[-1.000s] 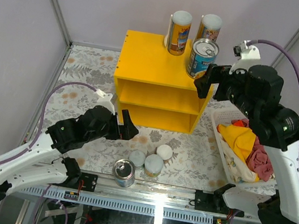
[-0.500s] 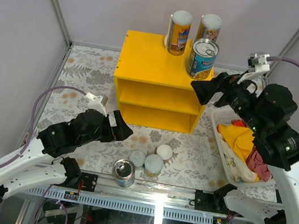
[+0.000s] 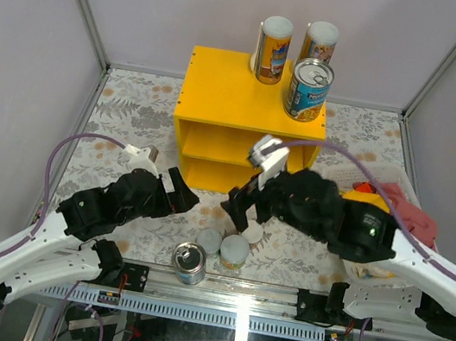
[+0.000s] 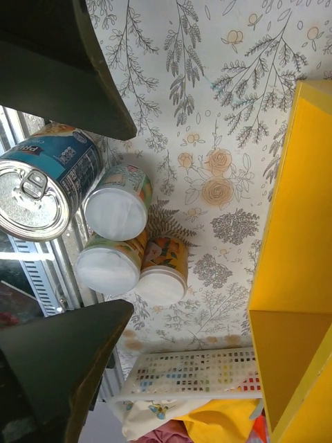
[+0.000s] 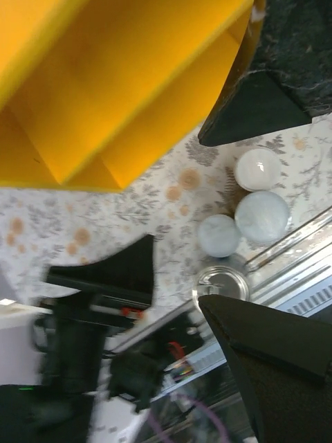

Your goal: Place and organize the canned foods onto the counter

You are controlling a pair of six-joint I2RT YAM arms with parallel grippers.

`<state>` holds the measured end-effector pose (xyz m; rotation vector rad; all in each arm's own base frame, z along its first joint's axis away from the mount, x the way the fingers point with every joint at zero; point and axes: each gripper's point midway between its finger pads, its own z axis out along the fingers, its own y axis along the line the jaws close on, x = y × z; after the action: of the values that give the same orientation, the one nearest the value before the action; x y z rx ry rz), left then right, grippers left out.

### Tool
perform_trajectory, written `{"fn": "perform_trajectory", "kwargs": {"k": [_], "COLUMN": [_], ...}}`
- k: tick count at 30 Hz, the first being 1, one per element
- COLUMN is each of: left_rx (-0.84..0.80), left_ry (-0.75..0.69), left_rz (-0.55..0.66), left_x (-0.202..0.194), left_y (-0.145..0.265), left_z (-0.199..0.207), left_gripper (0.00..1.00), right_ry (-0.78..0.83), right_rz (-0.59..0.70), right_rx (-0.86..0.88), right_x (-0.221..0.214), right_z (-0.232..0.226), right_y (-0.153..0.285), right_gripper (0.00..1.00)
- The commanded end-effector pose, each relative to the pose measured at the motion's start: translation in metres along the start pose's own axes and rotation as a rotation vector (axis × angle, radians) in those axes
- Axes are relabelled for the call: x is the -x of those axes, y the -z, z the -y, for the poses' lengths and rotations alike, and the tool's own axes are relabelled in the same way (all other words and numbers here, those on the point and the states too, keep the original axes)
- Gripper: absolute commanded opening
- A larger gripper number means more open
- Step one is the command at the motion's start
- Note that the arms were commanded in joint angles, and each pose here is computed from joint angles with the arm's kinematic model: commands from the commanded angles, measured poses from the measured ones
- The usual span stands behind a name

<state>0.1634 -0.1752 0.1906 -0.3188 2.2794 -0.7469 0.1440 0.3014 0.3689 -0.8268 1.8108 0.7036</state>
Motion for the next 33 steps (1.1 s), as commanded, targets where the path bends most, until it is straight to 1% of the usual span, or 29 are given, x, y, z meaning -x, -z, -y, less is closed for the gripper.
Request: {"fn": "perform_trajectory", "kwargs": {"k": [1,3,7,12,15,23,28,33], "left_rx": [0.039,0.045,0.048,0.042,0.038,0.048,0.064,0.067], "left_ry": [0.066,0.097,0.149,0.186,0.194,0.205,0.213,0.220], "left_rz": [0.063,0.078,0.102,0.106,0.109,0.119,0.131,0.136], "left_x": [0.009,0.010,0.012,0.012,0.013,0.018,0.022,0.024], "left_y": [0.000,0.000,0.000,0.000,0.002,0.010,0.013,0.013], "left_z": [-0.010,-0.013,-0.017,-0.017,-0.015,-0.015,-0.017,-0.016], "left_gripper": [1.00,1.00,1.00,1.00,1.00,1.00,1.00,1.00], "right_ry": [0.118,0.135,0.121,0.182,0.183,0.024,0.003,0.018], "right_rz": [-0.038,-0.039,0.027,0.038,0.062,0.102,0.108,0.106], "right_rx": [-0.032,-0.015,0.020,0.042,0.060,0.145,0.154,0.177], "right_x": [-0.040,-0.066,-0.094,-0.127,-0.135,-0.150,-0.166,-0.175], "right_z": [-0.021,-0.034,-0.054,-0.086,-0.103,-0.125,-0.134,-0.147], "right_y": [-0.005,-0.009,-0.008,-0.012,-0.014,-0.022,-0.029,-0.033], "right_gripper": [0.96,0.97,1.00,1.00,1.00,1.00,0.99,0.99]}}
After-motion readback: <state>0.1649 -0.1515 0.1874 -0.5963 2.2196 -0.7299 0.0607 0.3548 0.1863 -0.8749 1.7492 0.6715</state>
